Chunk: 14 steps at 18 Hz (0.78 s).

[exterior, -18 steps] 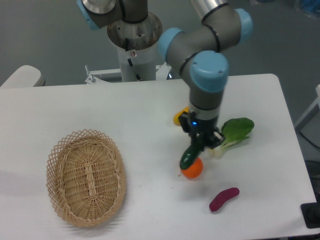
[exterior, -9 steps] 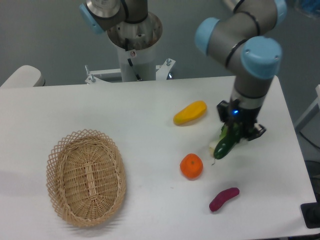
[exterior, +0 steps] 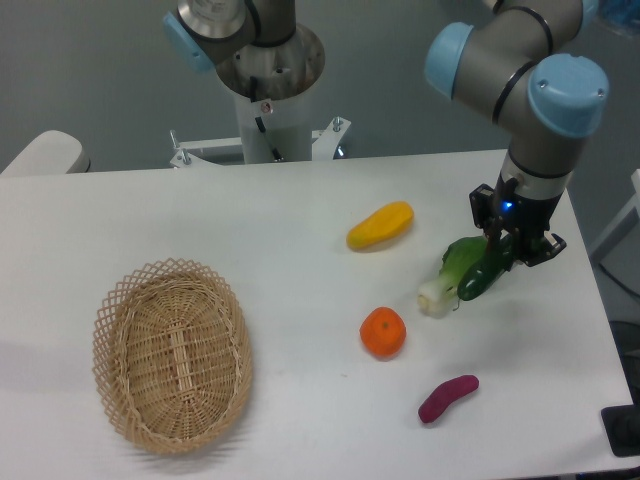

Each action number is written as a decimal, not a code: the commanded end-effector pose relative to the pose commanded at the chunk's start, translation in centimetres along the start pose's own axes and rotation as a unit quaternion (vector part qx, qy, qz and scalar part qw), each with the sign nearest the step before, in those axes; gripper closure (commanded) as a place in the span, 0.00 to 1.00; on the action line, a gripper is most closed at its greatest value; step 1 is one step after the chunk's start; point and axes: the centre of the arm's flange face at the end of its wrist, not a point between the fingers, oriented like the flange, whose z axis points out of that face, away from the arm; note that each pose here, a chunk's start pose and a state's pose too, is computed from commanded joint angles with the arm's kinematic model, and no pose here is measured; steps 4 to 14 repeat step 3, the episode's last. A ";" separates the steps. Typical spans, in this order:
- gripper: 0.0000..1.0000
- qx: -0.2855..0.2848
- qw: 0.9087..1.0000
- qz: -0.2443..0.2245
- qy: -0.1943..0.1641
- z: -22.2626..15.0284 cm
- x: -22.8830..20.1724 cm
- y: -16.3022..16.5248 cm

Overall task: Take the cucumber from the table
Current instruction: 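Lift the held cucumber and carry it toward the bok choy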

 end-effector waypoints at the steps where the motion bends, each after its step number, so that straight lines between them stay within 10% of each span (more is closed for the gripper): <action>1: 0.74 0.000 1.000 0.000 0.000 0.0 0.0 0.0; 14: 0.74 -0.001 1.000 -0.001 -0.001 -0.1 0.0 0.1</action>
